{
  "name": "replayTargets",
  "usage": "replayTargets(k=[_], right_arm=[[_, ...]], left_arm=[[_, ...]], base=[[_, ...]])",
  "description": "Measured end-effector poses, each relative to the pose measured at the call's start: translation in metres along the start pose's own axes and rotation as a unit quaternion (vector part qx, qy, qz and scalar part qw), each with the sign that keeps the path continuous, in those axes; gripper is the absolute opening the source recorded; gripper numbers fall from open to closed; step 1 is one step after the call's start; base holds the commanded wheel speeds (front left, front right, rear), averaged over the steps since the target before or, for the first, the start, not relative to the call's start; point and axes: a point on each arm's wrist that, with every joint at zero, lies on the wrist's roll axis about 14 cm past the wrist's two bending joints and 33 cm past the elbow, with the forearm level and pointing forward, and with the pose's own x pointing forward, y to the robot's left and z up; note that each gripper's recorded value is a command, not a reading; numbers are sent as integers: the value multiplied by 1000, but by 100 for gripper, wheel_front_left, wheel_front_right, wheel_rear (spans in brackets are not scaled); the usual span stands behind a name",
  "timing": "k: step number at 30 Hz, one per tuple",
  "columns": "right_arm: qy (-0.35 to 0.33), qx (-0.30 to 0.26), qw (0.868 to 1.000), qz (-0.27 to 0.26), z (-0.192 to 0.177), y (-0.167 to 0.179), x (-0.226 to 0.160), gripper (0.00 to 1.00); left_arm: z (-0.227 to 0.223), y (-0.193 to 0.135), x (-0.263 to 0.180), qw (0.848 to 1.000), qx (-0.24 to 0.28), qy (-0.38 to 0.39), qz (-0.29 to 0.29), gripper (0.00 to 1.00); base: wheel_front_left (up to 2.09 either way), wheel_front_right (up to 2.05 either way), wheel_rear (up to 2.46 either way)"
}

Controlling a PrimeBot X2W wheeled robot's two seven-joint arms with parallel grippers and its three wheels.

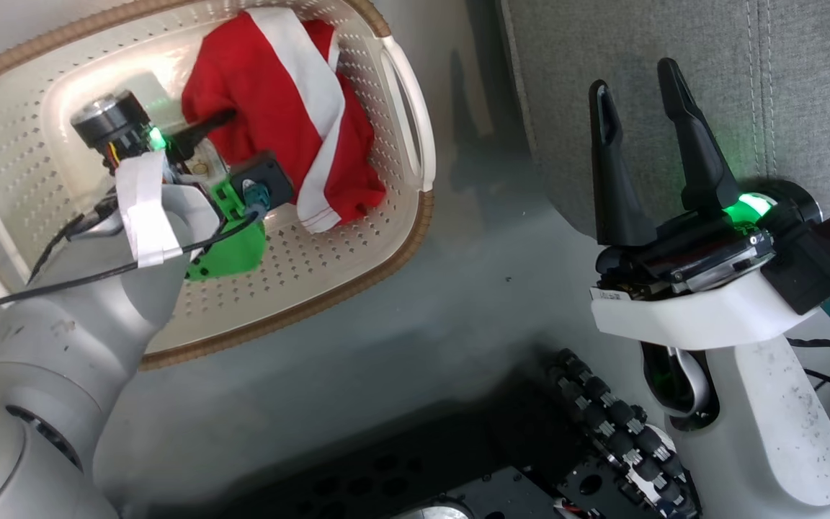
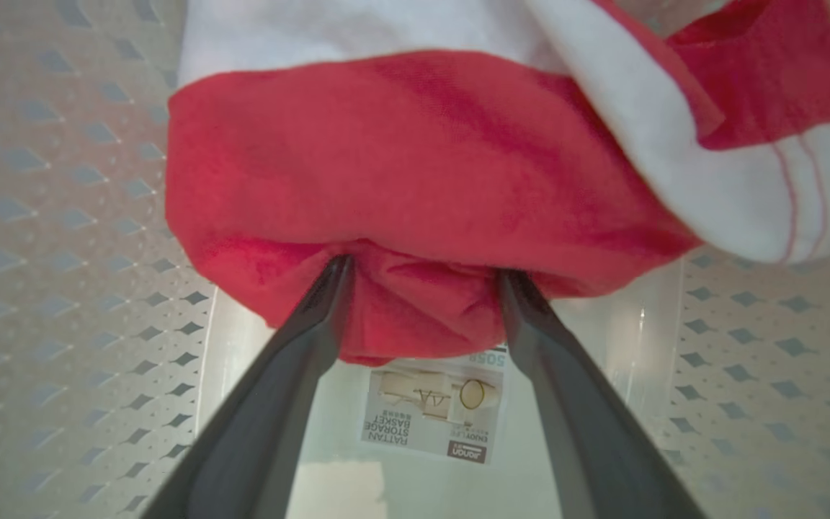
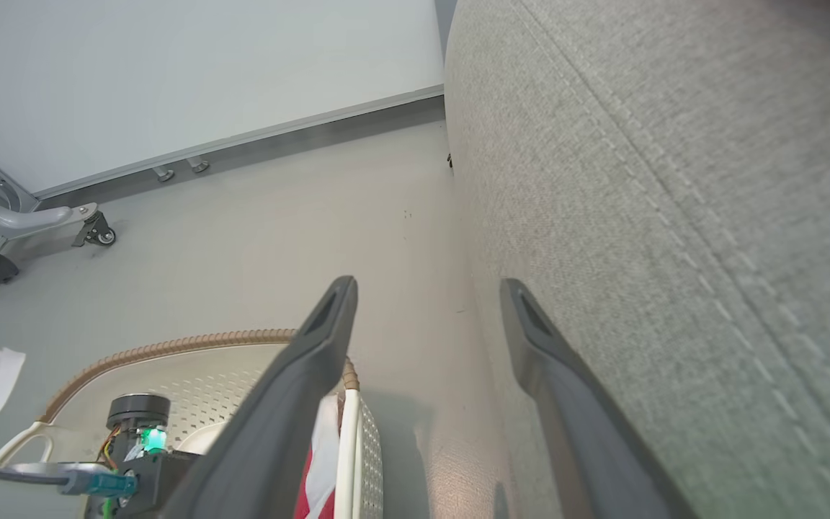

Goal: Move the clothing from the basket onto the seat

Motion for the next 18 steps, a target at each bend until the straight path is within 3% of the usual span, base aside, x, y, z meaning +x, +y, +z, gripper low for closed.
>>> replayTargets(k=[13,18], right_arm=[[10,13,1000,-14,-8,-7,-6,100],[13,16,1000,-16,-10,-7,-8,100]], left_arm=[[13,8,20,999,31,-13,6,100],[19,6,25,1000,-25,-11,-2,100]], base=[[0,0,0],[0,0,0]])
